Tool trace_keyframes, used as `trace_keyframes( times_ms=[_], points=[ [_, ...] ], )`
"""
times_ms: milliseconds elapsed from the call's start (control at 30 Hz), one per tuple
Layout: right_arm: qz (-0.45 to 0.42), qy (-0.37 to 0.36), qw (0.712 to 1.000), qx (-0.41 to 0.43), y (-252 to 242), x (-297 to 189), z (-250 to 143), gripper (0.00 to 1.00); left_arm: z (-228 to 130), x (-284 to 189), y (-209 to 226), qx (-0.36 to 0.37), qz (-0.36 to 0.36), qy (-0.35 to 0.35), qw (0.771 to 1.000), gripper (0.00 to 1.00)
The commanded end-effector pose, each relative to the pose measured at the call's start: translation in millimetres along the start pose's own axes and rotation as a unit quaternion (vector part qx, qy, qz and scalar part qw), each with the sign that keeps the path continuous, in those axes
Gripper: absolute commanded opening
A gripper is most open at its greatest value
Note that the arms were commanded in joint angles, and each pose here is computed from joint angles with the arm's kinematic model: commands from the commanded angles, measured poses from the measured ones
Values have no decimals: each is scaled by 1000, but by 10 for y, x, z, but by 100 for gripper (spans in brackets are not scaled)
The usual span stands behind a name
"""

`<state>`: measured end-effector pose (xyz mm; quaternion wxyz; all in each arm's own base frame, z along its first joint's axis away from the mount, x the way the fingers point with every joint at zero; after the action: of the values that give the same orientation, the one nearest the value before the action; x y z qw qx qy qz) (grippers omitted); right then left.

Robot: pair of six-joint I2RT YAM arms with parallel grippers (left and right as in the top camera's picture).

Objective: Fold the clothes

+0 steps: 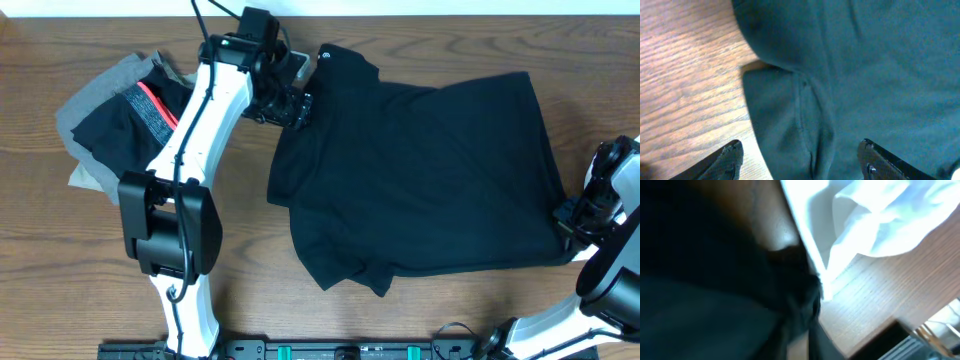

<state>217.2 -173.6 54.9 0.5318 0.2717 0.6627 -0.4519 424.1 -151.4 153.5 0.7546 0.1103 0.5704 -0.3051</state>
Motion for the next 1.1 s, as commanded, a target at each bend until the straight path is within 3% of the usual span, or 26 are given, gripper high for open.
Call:
trace_keyframes(
  times_ms=[0,100,200,400,567,867,1067],
  points=[
    [60,-23,998,6,99,-204,76,27,18,54,-43,13,-10,-1,1000,75],
    [122,-37,992,3,195,-391,98,47,-3,186,-44,12,-15,12,1000,75],
    [149,-68,986,7,181,-575,139,56,-31,373,-90,10,-37,26,999,75],
    [257,-102,959,-66,386,-928,94,60,-179,808,-47,0,-50,74,996,75],
    [310,-111,939,-98,560,-1070,67,61,-323,992,155,-14,-1,113,993,71],
    [332,-134,926,-124,748,-1178,56,62,-221,597,161,-11,30,88,996,69],
    [381,-159,887,-208,1019,-1359,-57,63,-202,416,275,-21,58,74,995,74]
  ],
)
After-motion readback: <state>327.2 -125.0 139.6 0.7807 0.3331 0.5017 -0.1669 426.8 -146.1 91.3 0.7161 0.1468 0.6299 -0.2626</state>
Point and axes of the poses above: each gripper's point midway between its finger pads, its own x axis out along the fingers, its own y axis along the line the jaws close on, z = x × y, the point moved 3 cm from there along -x, back along the fingers, and after that the axes turned 10 degrees about x, right-handed, at the moved point
